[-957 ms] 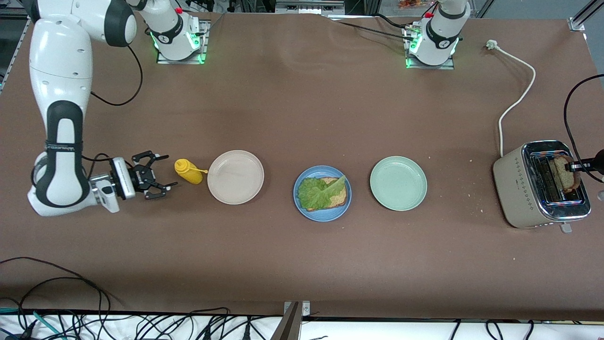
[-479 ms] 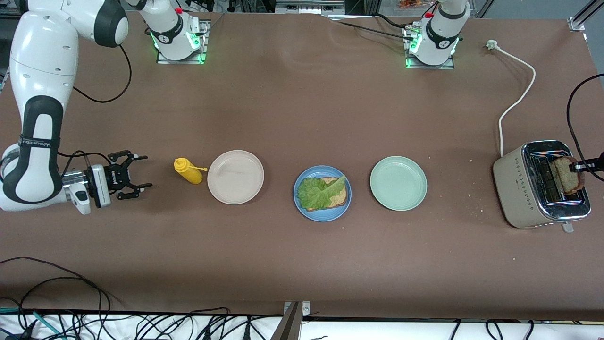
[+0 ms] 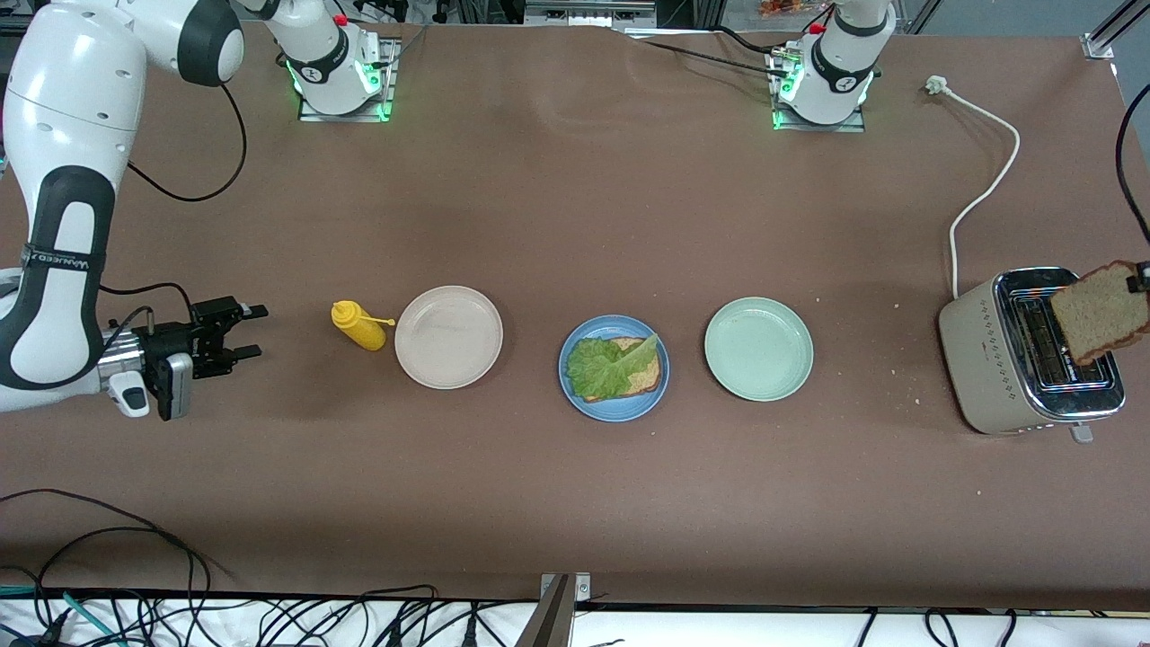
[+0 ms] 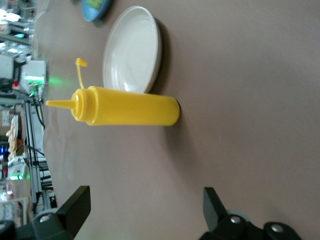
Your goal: Make sandwich in blue plate with both arms
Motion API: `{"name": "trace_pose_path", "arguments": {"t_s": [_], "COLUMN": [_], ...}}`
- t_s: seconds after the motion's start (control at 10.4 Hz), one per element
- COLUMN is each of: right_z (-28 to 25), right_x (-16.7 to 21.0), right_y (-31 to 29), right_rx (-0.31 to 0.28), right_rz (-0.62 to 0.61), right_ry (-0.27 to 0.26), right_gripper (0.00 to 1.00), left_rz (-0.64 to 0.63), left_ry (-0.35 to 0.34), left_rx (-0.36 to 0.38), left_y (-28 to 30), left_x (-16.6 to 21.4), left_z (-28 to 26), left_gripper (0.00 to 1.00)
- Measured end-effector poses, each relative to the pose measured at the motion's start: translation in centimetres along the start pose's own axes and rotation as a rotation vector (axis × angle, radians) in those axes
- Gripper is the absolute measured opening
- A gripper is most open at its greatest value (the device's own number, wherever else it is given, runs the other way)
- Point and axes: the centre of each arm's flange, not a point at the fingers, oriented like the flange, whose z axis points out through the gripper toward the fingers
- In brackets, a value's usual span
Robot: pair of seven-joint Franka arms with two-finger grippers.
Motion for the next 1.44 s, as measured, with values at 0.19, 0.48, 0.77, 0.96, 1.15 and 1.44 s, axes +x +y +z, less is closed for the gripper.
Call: {"name": "trace_pose_path", "arguments": {"t_s": [0.19,0.48,0.77,0.96,1.15,1.44], "right_z": [-2.1,-4.9,-8.6,-14.3,-17.7,-19.6], "right_x": [1.5,3.5,3.8,2.2,1.4,0.7], "right_y": [-2.9,-8.5,-13.2,-18.0,-24.1,-27.8], "right_rx": [-0.089,-0.274,-0.458,-0.555,-0.637,-0.666], "right_rz": [0.209,0.483,0.586,0.582,0.549,0.577], "right_ry": [-0.084,-0.189,-0.234,-0.179,-0.163,-0.102], "right_gripper": [1.0,1.0,1.0,1.0,1.0,1.0], "left_rz": [0.026,0.056,0.098,0.14,0.13,0.166], "left_ry": [0.024,0.05,0.048,0.035,-0.011,-0.041], "left_rx": [0.003,0.001,-0.006,-0.087,-0.158,-0.305], "left_y": [1.9,3.9,6.1,8.8,13.9,23.1], "left_x": [-1.6,-2.5,-2.0,-1.3,0.4,3.0], "left_z": [-5.1,-9.0,-8.9,-8.1,-6.0,-1.9], "left_gripper": [0.08,0.08,0.08,0.08,0.08,0.08]}}
